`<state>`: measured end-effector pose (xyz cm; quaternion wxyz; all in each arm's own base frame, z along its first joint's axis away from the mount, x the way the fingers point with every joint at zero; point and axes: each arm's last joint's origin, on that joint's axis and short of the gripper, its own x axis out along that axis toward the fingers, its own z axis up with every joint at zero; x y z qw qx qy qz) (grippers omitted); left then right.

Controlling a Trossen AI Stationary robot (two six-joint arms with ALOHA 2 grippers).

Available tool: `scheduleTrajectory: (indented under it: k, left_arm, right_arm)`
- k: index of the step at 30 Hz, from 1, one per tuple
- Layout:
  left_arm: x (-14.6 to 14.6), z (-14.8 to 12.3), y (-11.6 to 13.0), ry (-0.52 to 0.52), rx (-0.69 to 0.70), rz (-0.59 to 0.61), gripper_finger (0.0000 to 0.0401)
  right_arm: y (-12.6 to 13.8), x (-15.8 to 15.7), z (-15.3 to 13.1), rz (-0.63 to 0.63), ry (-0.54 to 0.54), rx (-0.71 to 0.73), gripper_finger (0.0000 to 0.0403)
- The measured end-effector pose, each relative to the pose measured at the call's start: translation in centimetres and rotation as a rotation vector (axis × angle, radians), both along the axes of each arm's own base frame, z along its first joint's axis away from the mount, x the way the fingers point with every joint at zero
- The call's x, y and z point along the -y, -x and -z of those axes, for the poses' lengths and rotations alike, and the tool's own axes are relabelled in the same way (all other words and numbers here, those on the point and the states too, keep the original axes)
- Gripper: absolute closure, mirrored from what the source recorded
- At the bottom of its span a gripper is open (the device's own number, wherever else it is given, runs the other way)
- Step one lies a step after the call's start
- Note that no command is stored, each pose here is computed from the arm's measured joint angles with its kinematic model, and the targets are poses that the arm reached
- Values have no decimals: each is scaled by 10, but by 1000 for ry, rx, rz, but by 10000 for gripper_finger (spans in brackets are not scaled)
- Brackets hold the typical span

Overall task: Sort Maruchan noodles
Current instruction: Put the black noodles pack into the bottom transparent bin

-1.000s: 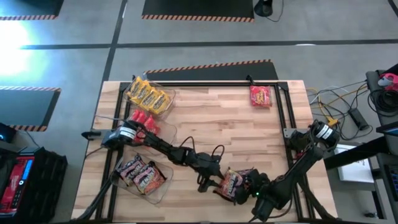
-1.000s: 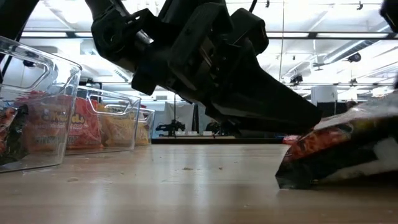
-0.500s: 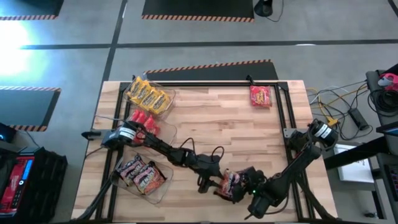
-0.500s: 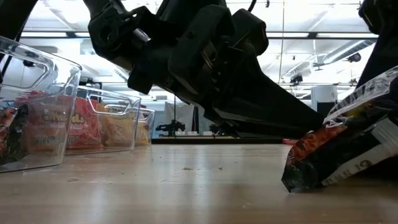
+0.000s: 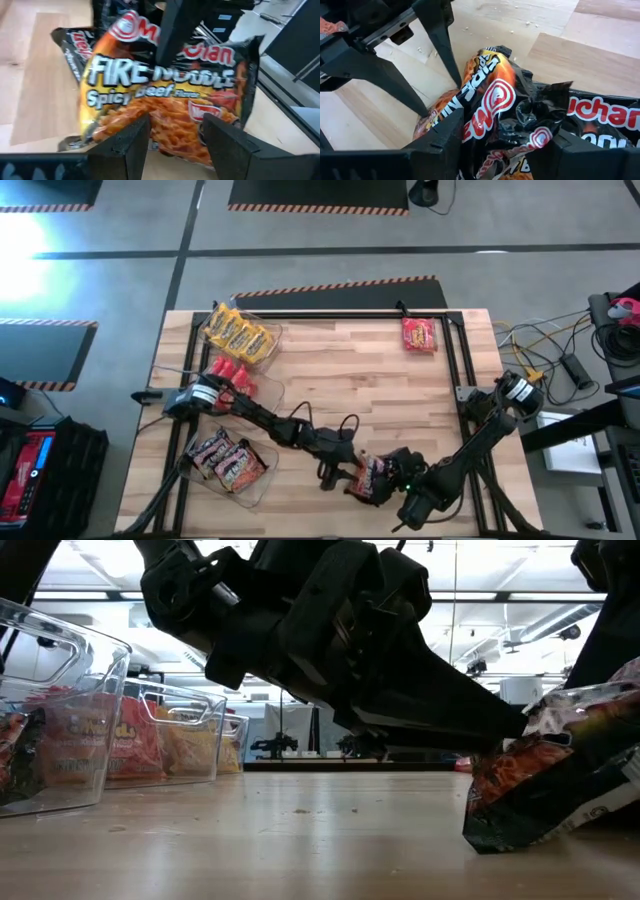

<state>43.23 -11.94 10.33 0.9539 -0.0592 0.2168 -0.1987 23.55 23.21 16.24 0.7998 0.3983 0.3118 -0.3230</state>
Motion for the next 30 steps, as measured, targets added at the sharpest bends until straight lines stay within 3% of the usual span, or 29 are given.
scheduleTrajectory:
  k: [13, 22, 30]
  left_arm:
    - [-28, -41, -3, -23, 74, -78, 231]
    - [-30, -41, -2, -26, 45, -68, 231]
    - [-33, -71, 4, -73, 114, -51, 231]
  right_arm:
    - [2, 4, -17, -65, 18, 9, 270]
    - [1, 6, -15, -80, 65, 7, 320]
    - [0, 7, -15, -97, 93, 8, 325]
